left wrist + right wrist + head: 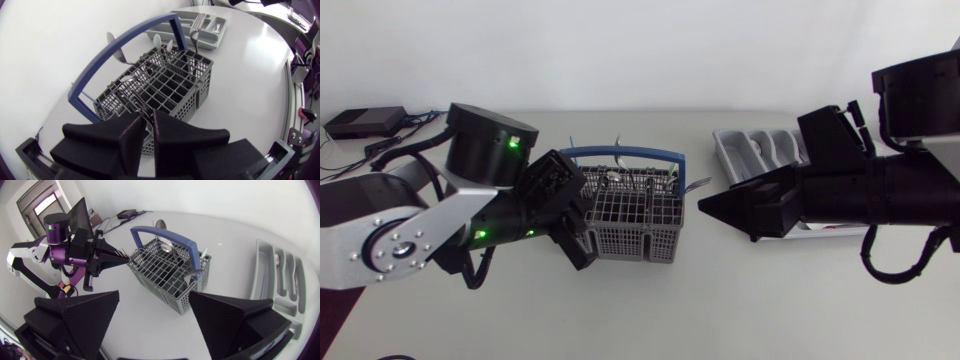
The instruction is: Unload the cutlery basket into the drawer organizer.
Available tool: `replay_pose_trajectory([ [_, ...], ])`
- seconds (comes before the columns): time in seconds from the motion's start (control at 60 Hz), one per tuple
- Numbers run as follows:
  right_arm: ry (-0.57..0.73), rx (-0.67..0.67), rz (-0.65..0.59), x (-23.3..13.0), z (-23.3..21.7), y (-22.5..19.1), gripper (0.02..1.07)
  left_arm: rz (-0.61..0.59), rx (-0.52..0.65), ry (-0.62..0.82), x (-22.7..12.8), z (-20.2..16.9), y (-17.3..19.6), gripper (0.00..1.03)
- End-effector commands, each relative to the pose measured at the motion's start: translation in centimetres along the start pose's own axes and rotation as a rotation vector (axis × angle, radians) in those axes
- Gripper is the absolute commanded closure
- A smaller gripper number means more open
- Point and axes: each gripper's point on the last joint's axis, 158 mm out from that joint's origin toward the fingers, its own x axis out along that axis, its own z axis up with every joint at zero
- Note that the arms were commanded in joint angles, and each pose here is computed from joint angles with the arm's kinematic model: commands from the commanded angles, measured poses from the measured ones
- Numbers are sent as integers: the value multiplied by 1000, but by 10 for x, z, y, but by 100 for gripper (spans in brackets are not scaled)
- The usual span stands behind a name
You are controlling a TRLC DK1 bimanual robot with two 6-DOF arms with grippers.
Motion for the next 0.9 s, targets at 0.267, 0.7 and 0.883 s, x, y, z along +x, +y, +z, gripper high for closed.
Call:
replay_pose_trajectory([
  [0.267,14,-20,7,10,-2,7,7,43,8,-65,-24,5,-7,78],
  [0.7,32,-22,3,11,-13,5,7,-31,123,-129,-35,16,-19,78],
  [0.883,35,-32,8,10,-15,6,7,-42,155,-168,-48,27,-17,78],
])
